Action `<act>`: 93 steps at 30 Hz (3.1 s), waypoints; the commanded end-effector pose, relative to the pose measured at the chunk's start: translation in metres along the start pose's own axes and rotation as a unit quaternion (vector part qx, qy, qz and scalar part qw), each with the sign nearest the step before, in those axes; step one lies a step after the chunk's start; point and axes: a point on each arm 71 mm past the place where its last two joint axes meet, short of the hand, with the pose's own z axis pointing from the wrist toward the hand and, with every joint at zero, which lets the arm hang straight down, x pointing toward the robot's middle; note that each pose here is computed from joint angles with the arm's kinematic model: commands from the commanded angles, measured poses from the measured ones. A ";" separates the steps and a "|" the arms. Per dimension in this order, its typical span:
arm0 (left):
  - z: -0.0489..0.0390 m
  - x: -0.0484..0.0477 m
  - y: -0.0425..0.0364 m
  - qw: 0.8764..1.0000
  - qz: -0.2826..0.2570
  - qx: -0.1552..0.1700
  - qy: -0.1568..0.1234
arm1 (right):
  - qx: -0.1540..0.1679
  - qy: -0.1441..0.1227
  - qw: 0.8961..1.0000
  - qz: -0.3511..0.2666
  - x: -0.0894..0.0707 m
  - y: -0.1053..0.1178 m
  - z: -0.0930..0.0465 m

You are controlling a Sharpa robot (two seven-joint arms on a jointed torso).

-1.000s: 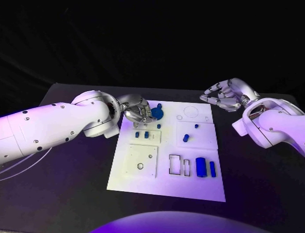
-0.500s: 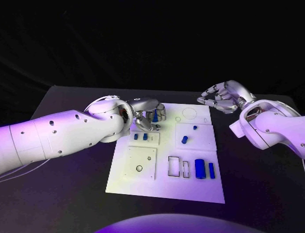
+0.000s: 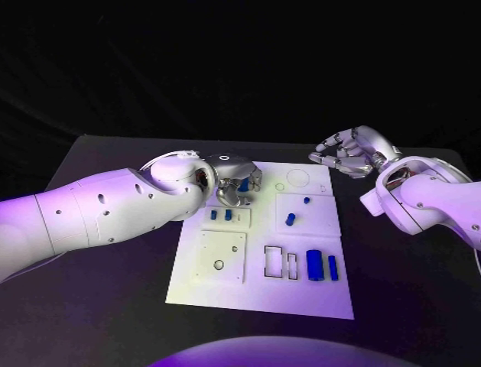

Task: Assemble the parts on the task board

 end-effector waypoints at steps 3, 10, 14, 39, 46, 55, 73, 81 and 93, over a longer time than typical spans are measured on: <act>0.0029 0.0043 -0.0029 0.999 0.031 0.013 0.026 | -0.008 0.005 1.000 -0.004 0.001 0.001 0.000; 0.0045 0.0065 -0.0032 0.999 0.033 0.012 0.039 | -0.008 0.005 1.000 -0.004 0.001 0.002 0.000; 0.0055 0.0073 -0.0044 0.998 0.033 0.013 0.044 | -0.008 0.005 1.000 -0.004 0.002 0.002 0.000; 0.0106 0.0156 0.0015 0.997 0.034 -0.004 0.063 | -0.009 0.006 1.000 -0.003 0.003 0.003 0.000; 0.0112 0.0174 0.0028 0.997 0.030 -0.005 0.070 | -0.009 0.007 1.000 -0.003 0.003 0.003 0.001; 0.0117 0.0180 0.0025 0.997 0.030 -0.004 0.074 | -0.009 0.006 1.000 -0.003 0.003 0.003 0.001; 0.0079 0.0112 0.0020 0.999 0.028 0.008 0.028 | -0.011 0.004 1.000 -0.003 0.003 0.004 0.001; -0.0039 0.0030 0.0015 1.000 0.019 0.009 0.012 | -0.012 0.003 1.000 -0.003 0.003 0.004 0.001; -0.0308 -0.0107 0.0082 1.000 0.010 -0.004 -0.004 | -0.011 0.001 1.000 -0.004 0.002 0.002 0.001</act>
